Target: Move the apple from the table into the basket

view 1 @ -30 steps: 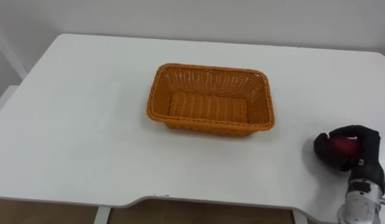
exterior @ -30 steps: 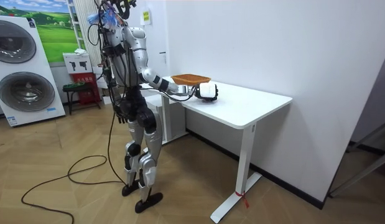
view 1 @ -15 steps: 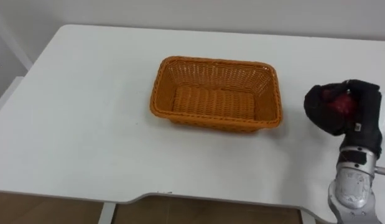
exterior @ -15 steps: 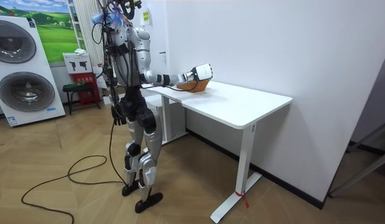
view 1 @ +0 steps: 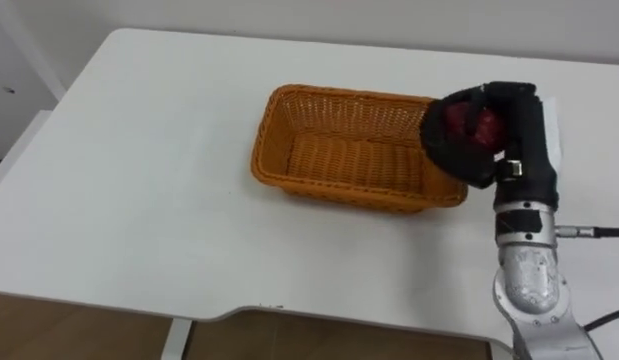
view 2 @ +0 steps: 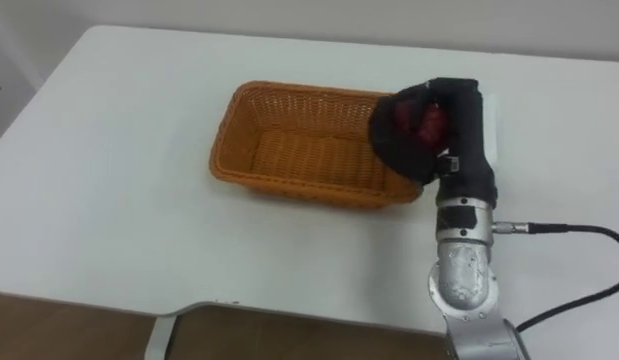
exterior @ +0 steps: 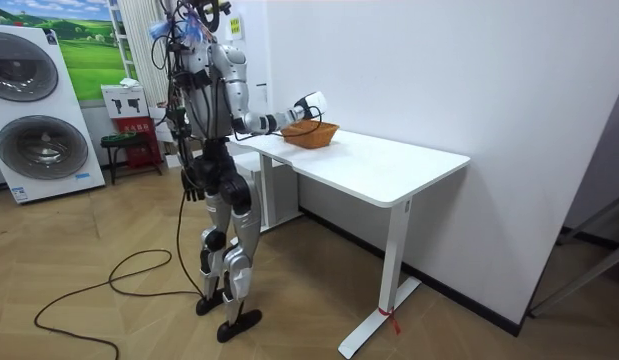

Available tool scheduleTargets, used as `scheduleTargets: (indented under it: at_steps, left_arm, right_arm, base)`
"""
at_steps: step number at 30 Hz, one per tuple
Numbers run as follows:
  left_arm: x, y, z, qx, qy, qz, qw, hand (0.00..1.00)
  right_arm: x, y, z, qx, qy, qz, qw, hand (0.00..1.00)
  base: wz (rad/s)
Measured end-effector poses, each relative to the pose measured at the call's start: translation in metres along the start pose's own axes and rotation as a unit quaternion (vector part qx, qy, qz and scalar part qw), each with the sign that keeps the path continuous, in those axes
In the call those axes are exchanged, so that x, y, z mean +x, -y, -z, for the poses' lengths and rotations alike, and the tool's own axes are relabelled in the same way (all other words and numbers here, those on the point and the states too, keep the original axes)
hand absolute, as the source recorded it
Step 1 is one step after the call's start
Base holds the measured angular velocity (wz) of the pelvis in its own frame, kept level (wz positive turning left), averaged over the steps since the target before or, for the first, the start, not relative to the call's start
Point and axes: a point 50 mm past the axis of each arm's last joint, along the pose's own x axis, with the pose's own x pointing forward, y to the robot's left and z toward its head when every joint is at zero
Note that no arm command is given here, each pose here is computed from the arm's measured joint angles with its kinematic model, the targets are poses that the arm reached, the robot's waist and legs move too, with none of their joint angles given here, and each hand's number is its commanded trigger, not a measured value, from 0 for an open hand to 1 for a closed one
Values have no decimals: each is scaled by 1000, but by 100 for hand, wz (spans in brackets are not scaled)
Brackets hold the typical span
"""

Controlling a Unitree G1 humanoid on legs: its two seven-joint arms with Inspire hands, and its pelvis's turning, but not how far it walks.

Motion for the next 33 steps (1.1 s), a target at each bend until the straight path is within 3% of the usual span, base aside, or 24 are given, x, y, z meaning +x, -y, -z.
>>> scheduleTargets:
  at_steps: [7,12,23,33]
  left_arm:
    - [3,1,-13,15,7,5,1000,0]
    - [4,2,-19,14,12,10,1000,0]
    - [4,2,-15,13,3,17,1000,0]
    - [1,0,-2,-14,-17,7,1000,0]
  right_arm:
    - [-7,-34,12,-9,-36,-112,993,0]
    - [-1,-37,11,-10,-40,-123,991,0]
    - [12,-33,6,-20,-22,-111,993,0]
    - [24,15,12,-16,-36,7,999,0]
  base:
    - [4]
    - [2]
    - [5]
    - [2]
